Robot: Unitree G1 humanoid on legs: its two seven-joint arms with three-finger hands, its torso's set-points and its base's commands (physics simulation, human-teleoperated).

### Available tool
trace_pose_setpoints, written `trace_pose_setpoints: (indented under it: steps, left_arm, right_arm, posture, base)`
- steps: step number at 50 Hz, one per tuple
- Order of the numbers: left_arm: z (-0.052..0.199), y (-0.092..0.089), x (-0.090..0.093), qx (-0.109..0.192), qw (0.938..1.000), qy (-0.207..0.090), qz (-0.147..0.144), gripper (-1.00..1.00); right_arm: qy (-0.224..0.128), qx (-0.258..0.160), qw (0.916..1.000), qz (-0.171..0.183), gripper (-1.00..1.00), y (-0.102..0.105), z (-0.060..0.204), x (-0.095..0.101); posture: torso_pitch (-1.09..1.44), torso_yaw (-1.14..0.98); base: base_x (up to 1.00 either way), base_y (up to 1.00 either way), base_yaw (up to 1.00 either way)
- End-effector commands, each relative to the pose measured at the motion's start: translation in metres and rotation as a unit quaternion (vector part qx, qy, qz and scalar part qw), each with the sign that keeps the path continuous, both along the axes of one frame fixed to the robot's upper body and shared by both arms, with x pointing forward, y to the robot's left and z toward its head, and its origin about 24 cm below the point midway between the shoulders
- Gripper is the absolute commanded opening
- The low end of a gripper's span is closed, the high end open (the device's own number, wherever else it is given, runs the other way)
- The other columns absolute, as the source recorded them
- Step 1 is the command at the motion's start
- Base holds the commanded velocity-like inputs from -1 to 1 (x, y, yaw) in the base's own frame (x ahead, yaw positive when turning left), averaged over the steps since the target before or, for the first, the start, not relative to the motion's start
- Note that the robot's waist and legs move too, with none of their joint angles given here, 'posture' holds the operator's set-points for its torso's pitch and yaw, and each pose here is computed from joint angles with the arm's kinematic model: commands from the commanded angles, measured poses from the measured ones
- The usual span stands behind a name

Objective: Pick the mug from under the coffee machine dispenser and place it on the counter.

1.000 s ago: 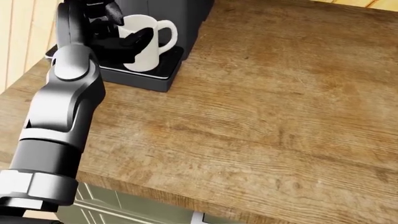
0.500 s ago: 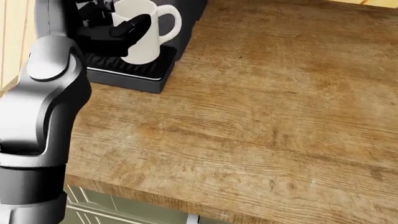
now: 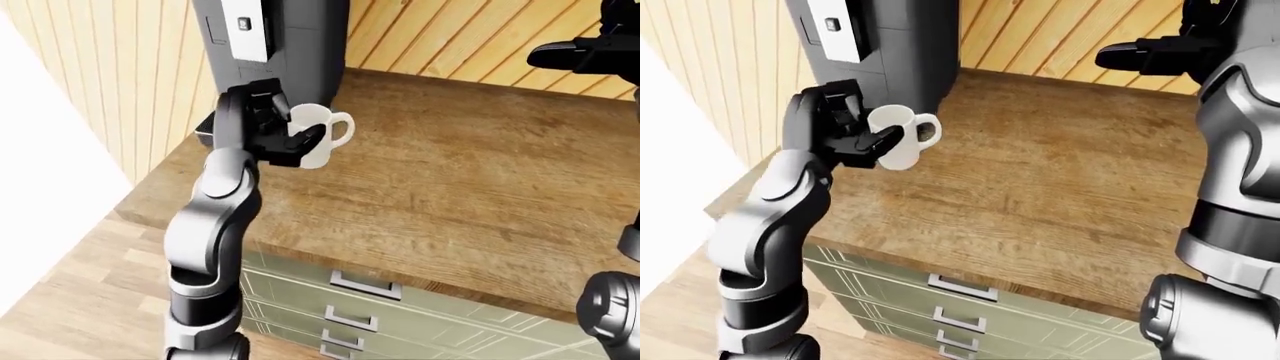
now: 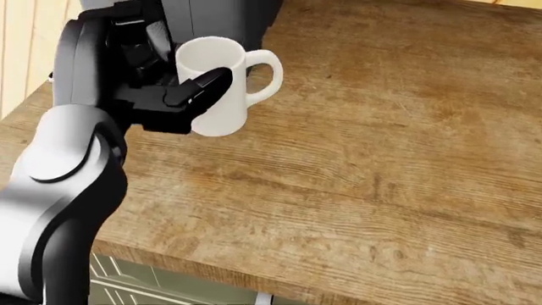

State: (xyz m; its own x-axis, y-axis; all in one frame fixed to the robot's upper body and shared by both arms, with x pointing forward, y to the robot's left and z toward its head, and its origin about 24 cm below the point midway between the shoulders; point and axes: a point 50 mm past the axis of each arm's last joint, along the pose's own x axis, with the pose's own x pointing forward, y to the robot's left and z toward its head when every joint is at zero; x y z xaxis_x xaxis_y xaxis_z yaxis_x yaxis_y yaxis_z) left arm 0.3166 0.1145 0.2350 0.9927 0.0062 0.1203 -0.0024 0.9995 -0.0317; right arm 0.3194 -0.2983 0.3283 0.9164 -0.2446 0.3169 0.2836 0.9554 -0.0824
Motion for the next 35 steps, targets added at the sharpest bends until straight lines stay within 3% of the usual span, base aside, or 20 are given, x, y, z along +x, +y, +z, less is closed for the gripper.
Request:
trace_pose_setpoints:
  steps: [1, 19, 35]
  left_arm:
    - [0.019, -0.001, -0.007, -0.010, 0.9983, -0.056, -0.007, -1.00]
    - [-0.026, -0.011, -0.016, -0.030, 0.9979, -0.046, -0.036, -1.00]
    - [-0.031, -0.012, -0.022, -0.031, 0.9981, -0.036, -0.040, -1.00]
  right_arm:
    - [-0.048, -0.012, 0.9988, -0.004, 1.00, 0.000, 0.021, -0.010]
    - [-0.046, -0.013, 0.9988, -0.004, 1.00, 0.000, 0.021, -0.011]
    - [-0.047, -0.014, 0.9988, -0.003, 1.00, 0.000, 0.022, -0.011]
  posture:
    - [0.00, 0.00]
    - [0.00, 0.00]
    - [0.00, 0.00]
  base:
    - [0.00, 0.00, 0.00]
    - [0.00, 0.00, 0.00]
    - [0.00, 0.00, 0.00]
